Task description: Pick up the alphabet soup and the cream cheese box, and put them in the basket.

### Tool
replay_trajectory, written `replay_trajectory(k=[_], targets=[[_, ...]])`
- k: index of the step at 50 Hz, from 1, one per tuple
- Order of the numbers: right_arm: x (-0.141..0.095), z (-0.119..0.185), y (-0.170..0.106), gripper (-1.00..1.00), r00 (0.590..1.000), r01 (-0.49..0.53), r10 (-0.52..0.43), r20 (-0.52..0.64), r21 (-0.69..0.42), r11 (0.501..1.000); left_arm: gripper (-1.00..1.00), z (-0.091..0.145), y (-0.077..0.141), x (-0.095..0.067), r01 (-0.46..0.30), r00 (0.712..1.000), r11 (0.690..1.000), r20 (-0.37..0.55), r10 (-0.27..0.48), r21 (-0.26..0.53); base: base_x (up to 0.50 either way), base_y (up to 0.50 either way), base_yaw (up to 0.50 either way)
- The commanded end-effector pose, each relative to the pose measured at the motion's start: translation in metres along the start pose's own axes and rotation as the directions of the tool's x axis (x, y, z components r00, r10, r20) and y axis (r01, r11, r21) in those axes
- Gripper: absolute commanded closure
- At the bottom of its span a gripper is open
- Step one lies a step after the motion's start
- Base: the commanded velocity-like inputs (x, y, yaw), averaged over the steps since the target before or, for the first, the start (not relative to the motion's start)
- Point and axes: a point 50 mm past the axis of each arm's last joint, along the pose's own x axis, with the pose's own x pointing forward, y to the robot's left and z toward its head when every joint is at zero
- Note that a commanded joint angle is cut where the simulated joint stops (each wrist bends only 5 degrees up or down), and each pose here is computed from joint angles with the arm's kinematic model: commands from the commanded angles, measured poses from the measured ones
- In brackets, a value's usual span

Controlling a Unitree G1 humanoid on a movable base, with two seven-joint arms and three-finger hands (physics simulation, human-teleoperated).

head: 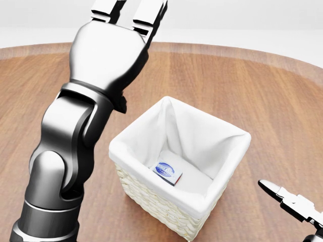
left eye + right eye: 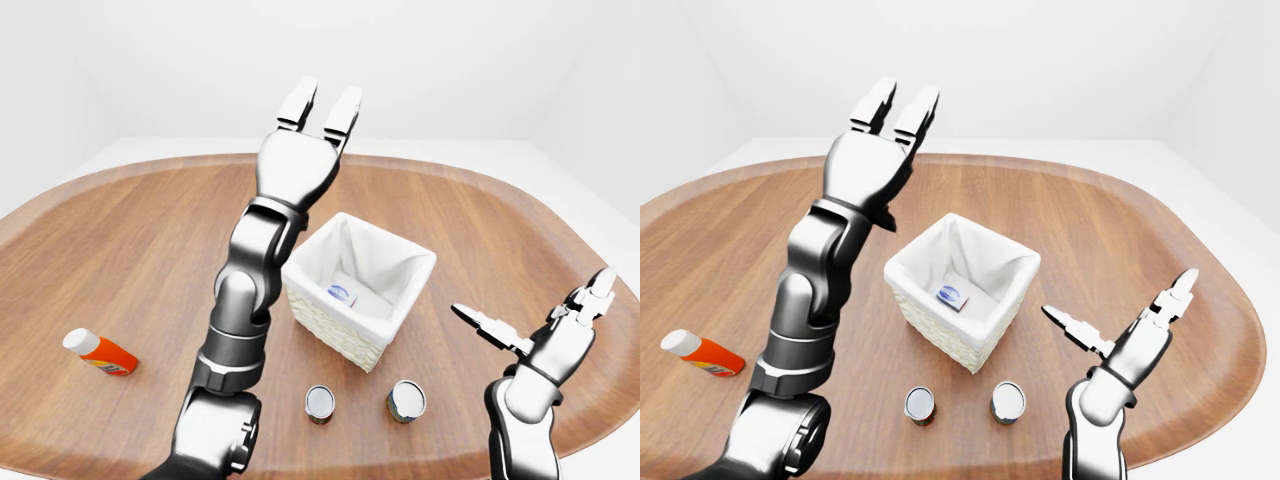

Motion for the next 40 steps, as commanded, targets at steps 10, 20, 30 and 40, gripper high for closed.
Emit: replay_trajectory(k=[10, 20, 30, 40], targets=[[0.0, 0.0, 0.0, -1.0, 1.0, -0.002, 0.002, 0.001, -0.002, 1.0, -1.0, -0.051, 0.021, -0.034, -0.262, 0.962, 0.918, -0.159, 0.223, -0.298, 0.0, 0.0, 0.0], [-0.001, -0.001, 0.001, -1.0, 1.0, -0.005, 0.005, 0.003, -0.005, 1.0, -1.0, -0.076, 0.028, -0.063, -0.38, 0.917, 0.843, -0.277, 0.288, -0.381, 0.0, 0.0, 0.0], [-0.001, 0.001, 0.0, -1.0, 1.0, -0.003, 0.003, 0.007, -0.008, 1.0, -1.0, -0.092, 0.048, -0.074, -0.434, 0.897, 0.815, -0.271, 0.35, -0.385, 0.0, 0.0, 0.0], [0.0, 0.0, 0.001, -1.0, 1.0, -0.005, 0.005, 0.012, -0.008, 1.0, -1.0, -0.115, 0.042, -0.089, -0.44, 0.886, 0.806, -0.339, 0.317, -0.397, 0.0, 0.0, 0.0]])
